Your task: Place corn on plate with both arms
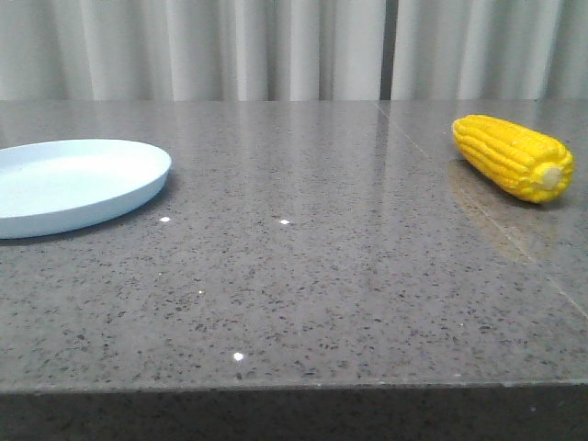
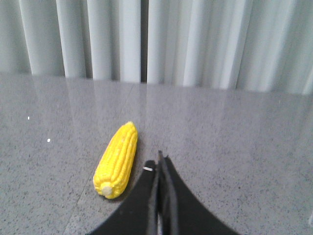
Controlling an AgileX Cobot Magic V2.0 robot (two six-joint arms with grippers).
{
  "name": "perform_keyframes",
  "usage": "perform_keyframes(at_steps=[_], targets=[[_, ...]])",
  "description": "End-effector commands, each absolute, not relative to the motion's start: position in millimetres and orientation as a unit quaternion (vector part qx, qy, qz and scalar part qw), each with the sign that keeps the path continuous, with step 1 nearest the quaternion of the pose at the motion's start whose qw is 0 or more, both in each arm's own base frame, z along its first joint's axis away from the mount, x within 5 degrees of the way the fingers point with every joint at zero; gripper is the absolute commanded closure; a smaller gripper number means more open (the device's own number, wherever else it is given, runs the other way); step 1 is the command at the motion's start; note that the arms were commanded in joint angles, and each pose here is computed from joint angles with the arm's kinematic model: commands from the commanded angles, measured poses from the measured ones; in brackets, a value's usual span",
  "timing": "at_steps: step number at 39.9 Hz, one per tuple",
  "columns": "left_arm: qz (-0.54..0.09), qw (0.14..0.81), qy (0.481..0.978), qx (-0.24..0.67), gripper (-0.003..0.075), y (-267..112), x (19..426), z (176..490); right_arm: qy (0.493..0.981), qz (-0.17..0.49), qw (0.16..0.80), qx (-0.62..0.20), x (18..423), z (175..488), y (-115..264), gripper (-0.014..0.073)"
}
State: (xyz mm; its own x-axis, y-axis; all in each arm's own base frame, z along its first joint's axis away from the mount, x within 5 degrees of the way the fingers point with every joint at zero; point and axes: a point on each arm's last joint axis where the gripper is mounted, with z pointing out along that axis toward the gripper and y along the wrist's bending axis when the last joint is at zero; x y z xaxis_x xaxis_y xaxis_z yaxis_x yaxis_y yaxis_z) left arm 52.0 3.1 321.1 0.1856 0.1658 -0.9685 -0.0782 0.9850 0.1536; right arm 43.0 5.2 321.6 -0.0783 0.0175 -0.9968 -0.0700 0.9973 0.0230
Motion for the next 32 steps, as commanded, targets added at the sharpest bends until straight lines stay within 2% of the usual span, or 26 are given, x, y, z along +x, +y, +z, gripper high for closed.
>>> perform_keyframes(at_steps=[1, 5, 11, 13, 16, 20, 21, 22, 24, 27, 29, 32], targets=[[0.083, 0.750, 0.655, 0.037, 0.0741, 4, 70, 343, 0.734, 0.029, 0.678, -0.016, 59, 348, 5, 0.0655], [0.082, 0.731, 0.676, 0.038, 0.0741, 5, 85, 347, 0.748, 0.033, 0.663, -0.014, 75, 355, 6, 0.0655], [0.079, 0.729, 0.679, 0.038, 0.0741, 5, 91, 347, 0.759, 0.038, 0.650, -0.011, 84, 355, 6, 0.0647], [0.079, 0.729, 0.679, 0.038, 0.0738, 5, 91, 347, 0.759, 0.038, 0.650, -0.011, 85, 355, 6, 0.0606], [0.079, 0.729, 0.679, 0.038, 0.0702, 5, 91, 347, 0.758, 0.038, 0.652, -0.010, 85, 355, 6, 0.0473], [0.079, 0.729, 0.679, 0.038, 0.0512, 5, 91, 347, 0.757, 0.038, 0.652, -0.010, 85, 355, 6, 0.0198], [0.077, 0.729, 0.679, 0.037, 0.0423, 5, 91, 347, 0.757, 0.038, 0.652, -0.010, 85, 355, 6, 0.0146], [0.074, 0.729, 0.679, 0.035, 0.0367, 5, 91, 347, 0.757, 0.038, 0.652, -0.010, 85, 355, 6, 0.0070], [0.069, 0.730, 0.680, 0.031, 0.0250, 4, 91, 347, 0.757, 0.038, 0.652, -0.010, 85, 355, 6, -0.0008], [0.068, 0.730, 0.680, 0.030, 0.0126, 4, 91, 347, 0.757, 0.038, 0.652, -0.010, 85, 355, 6, -0.0064], [0.068, 0.730, 0.680, 0.030, 0.0106, 4, 91, 347, 0.757, 0.038, 0.652, -0.010, 85, 355, 6, -0.0061], [0.066, 0.730, 0.679, 0.030, 0.0122, 4, 92, 347, 0.758, 0.038, 0.652, -0.010, 85, 355, 6, -0.0059]])
